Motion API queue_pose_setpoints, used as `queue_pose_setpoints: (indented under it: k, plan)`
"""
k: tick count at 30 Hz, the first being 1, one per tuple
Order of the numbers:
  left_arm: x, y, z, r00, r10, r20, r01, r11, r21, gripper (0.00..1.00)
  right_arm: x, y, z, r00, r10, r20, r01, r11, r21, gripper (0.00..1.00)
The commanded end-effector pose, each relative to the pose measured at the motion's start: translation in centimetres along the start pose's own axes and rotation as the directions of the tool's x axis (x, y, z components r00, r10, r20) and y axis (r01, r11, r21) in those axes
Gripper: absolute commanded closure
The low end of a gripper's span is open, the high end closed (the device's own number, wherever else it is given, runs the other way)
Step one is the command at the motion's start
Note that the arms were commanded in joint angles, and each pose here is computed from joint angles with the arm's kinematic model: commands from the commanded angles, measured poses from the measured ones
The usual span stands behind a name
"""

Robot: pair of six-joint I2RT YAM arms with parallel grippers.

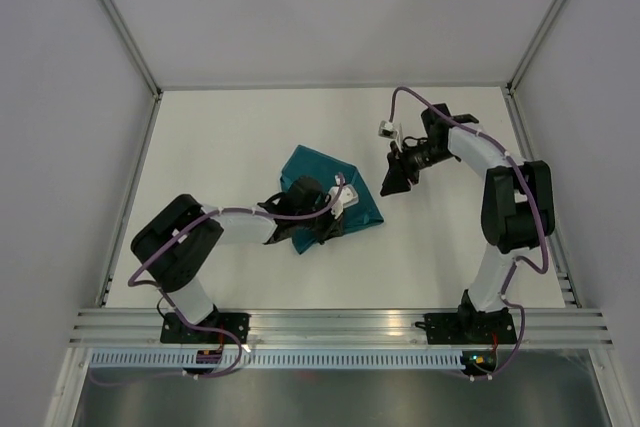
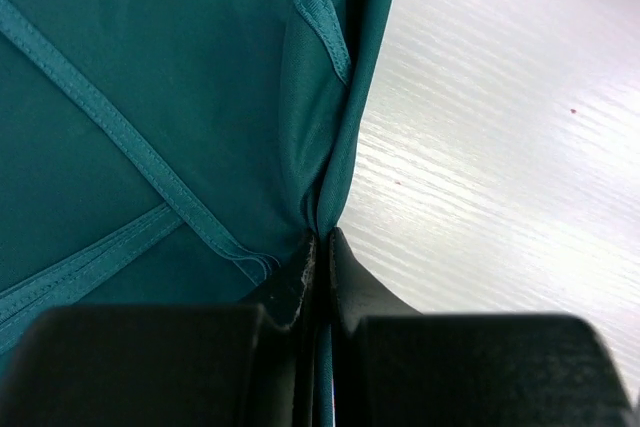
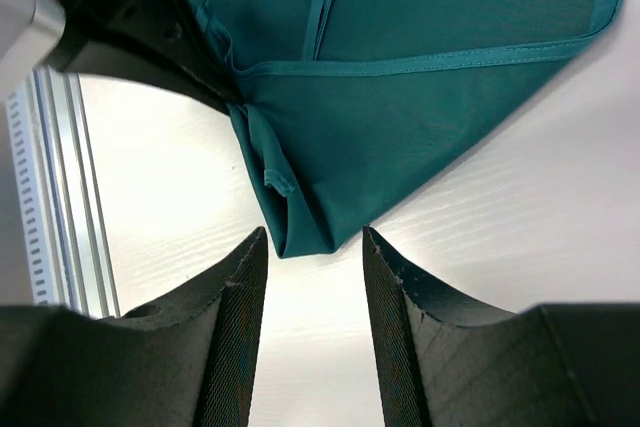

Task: Fold the napkin, place the utensils inside, and roll it up
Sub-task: Roll the napkin with the utensil

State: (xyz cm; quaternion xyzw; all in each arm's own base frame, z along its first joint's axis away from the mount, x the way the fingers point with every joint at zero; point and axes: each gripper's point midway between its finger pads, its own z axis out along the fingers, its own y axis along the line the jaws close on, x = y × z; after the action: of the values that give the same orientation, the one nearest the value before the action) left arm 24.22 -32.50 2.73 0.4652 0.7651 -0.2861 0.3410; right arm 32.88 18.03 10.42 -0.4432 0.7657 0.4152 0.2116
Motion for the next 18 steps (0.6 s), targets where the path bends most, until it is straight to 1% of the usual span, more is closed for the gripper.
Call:
queue_pose_setpoints:
  k: [1,2,3,5,6,7,8,9,10,11,12,13,14,15,16,17,18]
  plan:
    - [-1.5,-2.3,-0.7,0.993,-0.115,0.029,0.108,0.979,0.170,0.98,-0.4,1.4,-1.0,0.982,-0.187,0.033,0.186,0.982,0.035,0.52]
    - [-1.7,-2.3,-0.7,0.991,-0.129,0.028,0.122,0.975,0.188,0.98,-0.4,1.5,-1.1,0.978,-0.205,0.035,0.203,0.978,0.049,0.51]
    - [-1.0,-2.6,-0.7,0.986,-0.165,-0.005,0.162,0.960,0.227,0.98,0.6,1.9,-0.9,0.979,-0.201,0.030,0.200,0.979,0.050,0.51]
    - [-1.2,-2.6,-0.5,0.983,-0.184,-0.025,0.184,0.948,0.259,0.98,-0.2,2.2,-1.6,0.960,-0.274,0.051,0.268,0.958,0.099,0.50]
    - [-0.7,-2.8,-0.7,0.976,-0.209,-0.062,0.217,0.934,0.283,0.98,0.5,2.6,-1.4,0.960,-0.275,0.053,0.269,0.958,0.102,0.49]
    - [0.0,-2.8,-0.4,0.969,-0.227,-0.096,0.246,0.923,0.296,0.98,-0.4,2.7,-1.7,0.945,-0.322,0.062,0.311,0.939,0.145,0.48]
    - [-0.7,-2.7,-0.4,0.967,-0.236,-0.093,0.253,0.913,0.320,0.98,0.5,2.9,-1.4,0.946,-0.320,0.053,0.310,0.939,0.151,0.48]
    - [-0.5,-2.7,-0.5,0.962,-0.249,-0.116,0.274,0.904,0.327,0.98,0.4,3.3,-0.8,0.936,-0.348,0.046,0.338,0.929,0.153,0.47]
    - [-0.1,-2.7,-0.2,0.955,-0.262,-0.136,0.293,0.896,0.334,0.98,-0.2,3.5,-0.9,0.915,-0.402,0.037,0.389,0.902,0.186,0.47]
    - [-0.6,-2.4,-0.2,0.954,-0.270,-0.132,0.300,0.889,0.346,0.98,0.9,3.8,-0.2,0.917,-0.399,0.021,0.389,0.903,0.184,0.47]
    - [-0.7,-2.3,-0.2,0.951,-0.278,-0.133,0.308,0.883,0.353,0.98,1.0,4.6,0.9,0.904,-0.428,0.002,0.421,0.890,0.176,0.46]
    - [-0.1,-2.3,-0.2,0.941,-0.297,-0.165,0.338,0.872,0.355,0.98,0.0,4.5,0.9,0.873,-0.487,-0.014,0.477,0.848,0.228,0.46]
    - [-0.4,-2.1,-0.2,0.938,-0.306,-0.160,0.345,0.861,0.374,0.98,1.4,4.8,1.8,0.877,-0.478,-0.038,0.473,0.850,0.231,0.46]
    - [-0.5,-2.1,-0.2,0.937,-0.310,-0.161,0.349,0.854,0.385,0.98,1.5,5.8,3.1,0.854,-0.517,-0.052,0.515,0.829,0.218,0.45]
    - [-0.6,-2.0,-0.3,0.936,-0.315,-0.159,0.352,0.850,0.392,0.98,0.3,6.0,3.4,0.813,-0.580,-0.042,0.570,0.779,0.261,0.45]
    - [-0.5,-2.0,-0.3,0.931,-0.325,-0.165,0.365,0.836,0.410,0.98,1.8,5.7,4.0,0.811,-0.578,-0.090,0.577,0.767,0.281,0.44]
    - [-0.5,-2.1,-0.4,0.918,-0.353,-0.179,0.396,0.819,0.415,0.98,1.7,6.5,5.0,0.783,-0.615,-0.094,0.614,0.741,0.273,0.43]
